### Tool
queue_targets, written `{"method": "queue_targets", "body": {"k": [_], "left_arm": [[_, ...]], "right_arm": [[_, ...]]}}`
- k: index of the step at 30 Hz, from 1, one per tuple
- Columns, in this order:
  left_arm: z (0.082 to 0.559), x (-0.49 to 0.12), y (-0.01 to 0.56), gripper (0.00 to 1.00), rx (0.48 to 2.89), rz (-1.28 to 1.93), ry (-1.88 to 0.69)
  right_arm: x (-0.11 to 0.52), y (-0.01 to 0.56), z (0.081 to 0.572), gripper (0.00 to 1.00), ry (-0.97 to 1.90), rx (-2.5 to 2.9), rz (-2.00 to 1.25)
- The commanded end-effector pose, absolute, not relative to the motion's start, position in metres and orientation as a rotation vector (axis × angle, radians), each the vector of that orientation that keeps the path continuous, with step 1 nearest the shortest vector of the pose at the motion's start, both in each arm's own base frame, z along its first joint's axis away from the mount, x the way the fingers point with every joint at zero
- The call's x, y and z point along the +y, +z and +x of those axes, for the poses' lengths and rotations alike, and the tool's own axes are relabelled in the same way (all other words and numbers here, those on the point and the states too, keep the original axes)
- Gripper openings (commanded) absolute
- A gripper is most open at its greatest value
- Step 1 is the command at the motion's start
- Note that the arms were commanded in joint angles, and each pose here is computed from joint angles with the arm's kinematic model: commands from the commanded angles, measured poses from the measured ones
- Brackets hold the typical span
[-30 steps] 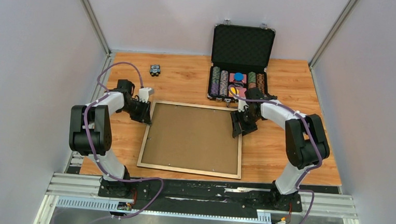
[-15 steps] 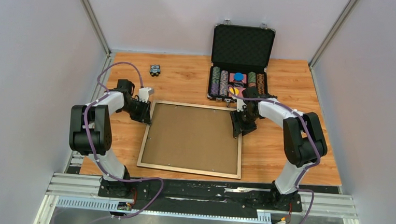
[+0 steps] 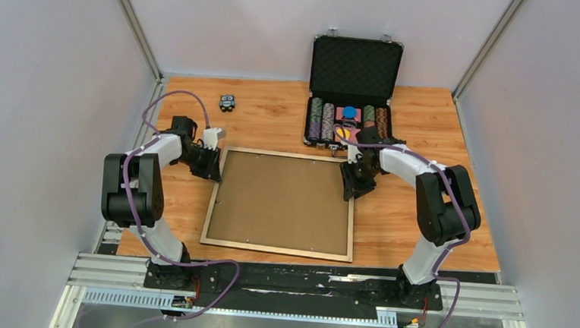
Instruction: Put the photo into the frame
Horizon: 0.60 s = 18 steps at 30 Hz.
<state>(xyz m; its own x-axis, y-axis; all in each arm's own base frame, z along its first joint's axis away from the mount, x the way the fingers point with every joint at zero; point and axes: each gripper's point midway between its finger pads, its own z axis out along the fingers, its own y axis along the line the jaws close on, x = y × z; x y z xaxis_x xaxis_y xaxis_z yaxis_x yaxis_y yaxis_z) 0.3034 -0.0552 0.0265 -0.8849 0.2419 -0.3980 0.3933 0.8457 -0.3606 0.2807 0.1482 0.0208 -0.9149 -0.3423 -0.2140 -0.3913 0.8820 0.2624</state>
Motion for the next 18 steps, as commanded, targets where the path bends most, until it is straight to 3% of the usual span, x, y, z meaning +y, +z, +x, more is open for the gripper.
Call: {"method": "queue_targets", "body": {"k": [1, 13, 18], "left_arm": [[0.311, -0.054, 0.022, 0.29, 2.657, 0.527, -0.599], [0.311, -0.054, 0.022, 0.29, 2.66, 0.529, -0.603], [0.311, -0.054, 0.022, 0.29, 2.659, 0.529, -0.602]], "right_arm": [[0.17, 0.01, 0.291, 0.3, 0.549, 2.783, -0.674], [0.172, 0.02, 0.293, 0.27, 0.578, 2.7, -0.829], [0.174, 0.023, 0.292, 0.41, 0.607, 2.682, -0.867]]}}
